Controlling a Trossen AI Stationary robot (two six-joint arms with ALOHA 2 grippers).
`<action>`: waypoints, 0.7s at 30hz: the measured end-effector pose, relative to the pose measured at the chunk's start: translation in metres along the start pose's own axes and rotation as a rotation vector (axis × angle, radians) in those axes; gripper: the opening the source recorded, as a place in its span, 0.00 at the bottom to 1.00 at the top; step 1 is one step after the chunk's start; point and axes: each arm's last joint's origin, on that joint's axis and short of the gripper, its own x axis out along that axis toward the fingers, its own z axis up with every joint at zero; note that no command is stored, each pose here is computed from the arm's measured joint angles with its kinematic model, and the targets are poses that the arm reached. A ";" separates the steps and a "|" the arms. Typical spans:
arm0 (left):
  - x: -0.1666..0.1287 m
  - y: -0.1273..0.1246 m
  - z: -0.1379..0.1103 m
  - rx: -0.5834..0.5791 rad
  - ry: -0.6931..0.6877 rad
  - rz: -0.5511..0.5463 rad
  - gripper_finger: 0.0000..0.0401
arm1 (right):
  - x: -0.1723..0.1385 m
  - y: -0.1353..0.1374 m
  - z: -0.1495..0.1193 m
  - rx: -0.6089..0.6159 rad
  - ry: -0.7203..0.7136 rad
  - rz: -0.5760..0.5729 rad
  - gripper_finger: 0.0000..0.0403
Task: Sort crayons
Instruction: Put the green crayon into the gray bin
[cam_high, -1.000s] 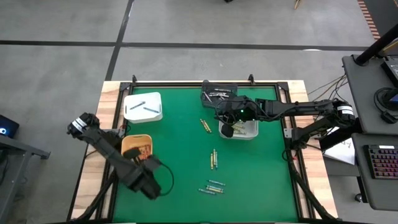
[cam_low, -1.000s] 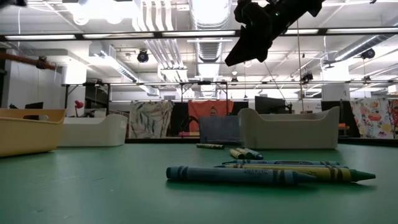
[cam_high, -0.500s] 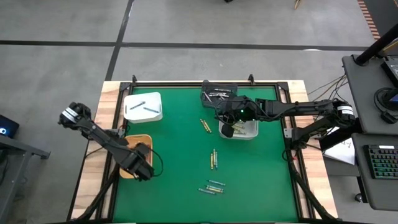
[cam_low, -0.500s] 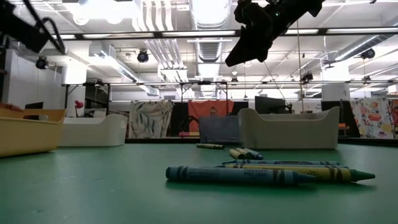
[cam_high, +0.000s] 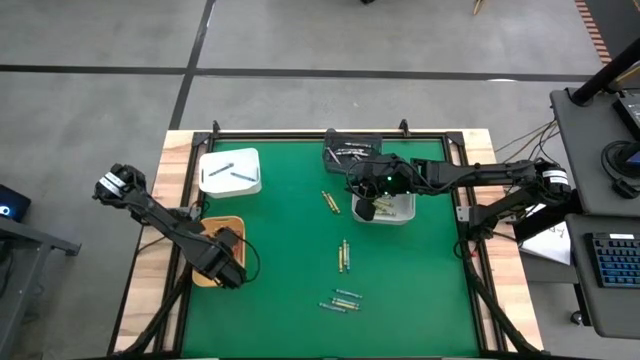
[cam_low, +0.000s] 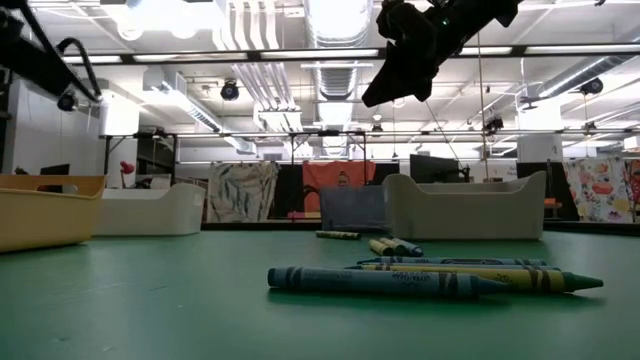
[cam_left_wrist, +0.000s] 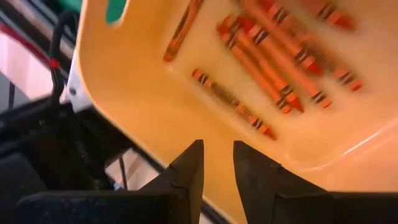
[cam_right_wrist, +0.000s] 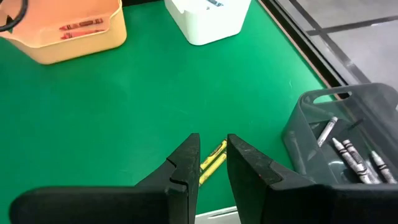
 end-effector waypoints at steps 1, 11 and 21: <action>-0.003 -0.001 0.001 -0.004 -0.022 -0.006 0.17 | 0.000 0.000 0.000 0.010 0.000 0.000 0.17; -0.061 -0.007 0.016 0.036 -0.550 -0.085 0.17 | 0.002 0.002 0.013 0.158 0.075 -0.011 0.17; -0.099 0.009 0.019 0.167 -0.894 -0.026 0.07 | 0.043 0.008 0.038 0.079 0.134 -0.015 0.17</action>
